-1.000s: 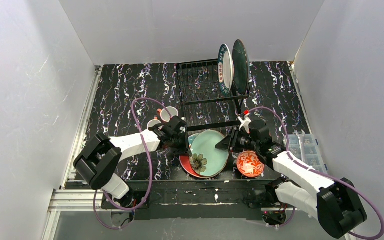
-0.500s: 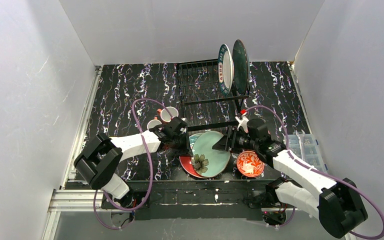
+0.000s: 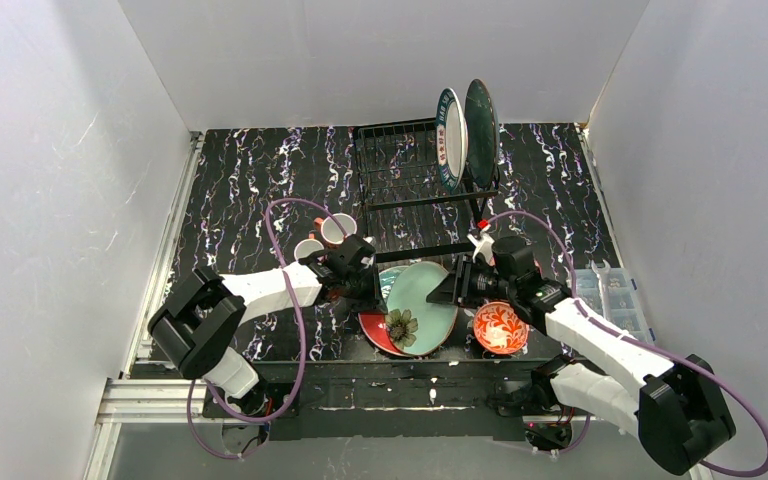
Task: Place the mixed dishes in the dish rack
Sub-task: Pick up the plate from the corner of the board.
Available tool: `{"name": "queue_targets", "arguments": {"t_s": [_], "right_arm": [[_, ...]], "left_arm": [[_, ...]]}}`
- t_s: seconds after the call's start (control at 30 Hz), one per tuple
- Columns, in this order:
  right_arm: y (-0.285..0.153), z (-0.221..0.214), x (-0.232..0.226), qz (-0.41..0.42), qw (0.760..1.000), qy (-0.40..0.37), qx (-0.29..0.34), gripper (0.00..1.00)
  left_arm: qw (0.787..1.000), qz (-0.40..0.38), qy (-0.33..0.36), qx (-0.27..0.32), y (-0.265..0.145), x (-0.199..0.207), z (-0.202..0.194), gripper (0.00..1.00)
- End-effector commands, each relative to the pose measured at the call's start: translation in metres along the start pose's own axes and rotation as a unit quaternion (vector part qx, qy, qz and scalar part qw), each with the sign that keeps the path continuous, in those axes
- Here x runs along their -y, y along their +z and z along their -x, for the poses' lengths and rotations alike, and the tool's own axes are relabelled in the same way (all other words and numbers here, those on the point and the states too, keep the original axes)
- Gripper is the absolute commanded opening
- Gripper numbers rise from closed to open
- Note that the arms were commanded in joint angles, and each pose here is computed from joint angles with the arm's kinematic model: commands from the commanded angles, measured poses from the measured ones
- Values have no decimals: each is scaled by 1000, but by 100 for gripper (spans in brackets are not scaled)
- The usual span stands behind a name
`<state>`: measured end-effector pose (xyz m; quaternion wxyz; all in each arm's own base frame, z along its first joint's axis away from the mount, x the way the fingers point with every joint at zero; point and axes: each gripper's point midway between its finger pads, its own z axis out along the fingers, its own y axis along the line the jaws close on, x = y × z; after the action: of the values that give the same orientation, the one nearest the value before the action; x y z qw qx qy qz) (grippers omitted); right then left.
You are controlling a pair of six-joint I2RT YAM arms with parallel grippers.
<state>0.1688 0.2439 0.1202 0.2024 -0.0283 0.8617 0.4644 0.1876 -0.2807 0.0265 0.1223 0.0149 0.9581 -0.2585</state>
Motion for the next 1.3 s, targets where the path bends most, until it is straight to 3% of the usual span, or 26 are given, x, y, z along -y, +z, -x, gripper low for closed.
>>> {"name": "queue_targets", "arguments": {"t_s": [0.0, 0.13, 0.23, 0.57, 0.93, 1.27], "right_arm": [[-5, 10, -23, 22, 999, -34, 1, 34], [-8, 12, -15, -9, 999, -44, 2, 18], [-10, 13, -6, -37, 998, -50, 2, 1], [-14, 20, -8, -46, 997, -58, 19, 1], [-26, 38, -25, -53, 994, -86, 39, 1], [-41, 55, -42, -65, 989, -121, 52, 1]], "left_arm": [[999, 32, 1, -28, 7, -19, -20, 0], [999, 37, 1, -26, 7, -22, -20, 0], [999, 40, 2, -25, 6, -23, -20, 0], [998, 53, 10, -18, -1, -26, -17, 1], [997, 65, 28, 5, -21, -24, -7, 26], [995, 66, 58, 47, -64, -14, 8, 46]]}}
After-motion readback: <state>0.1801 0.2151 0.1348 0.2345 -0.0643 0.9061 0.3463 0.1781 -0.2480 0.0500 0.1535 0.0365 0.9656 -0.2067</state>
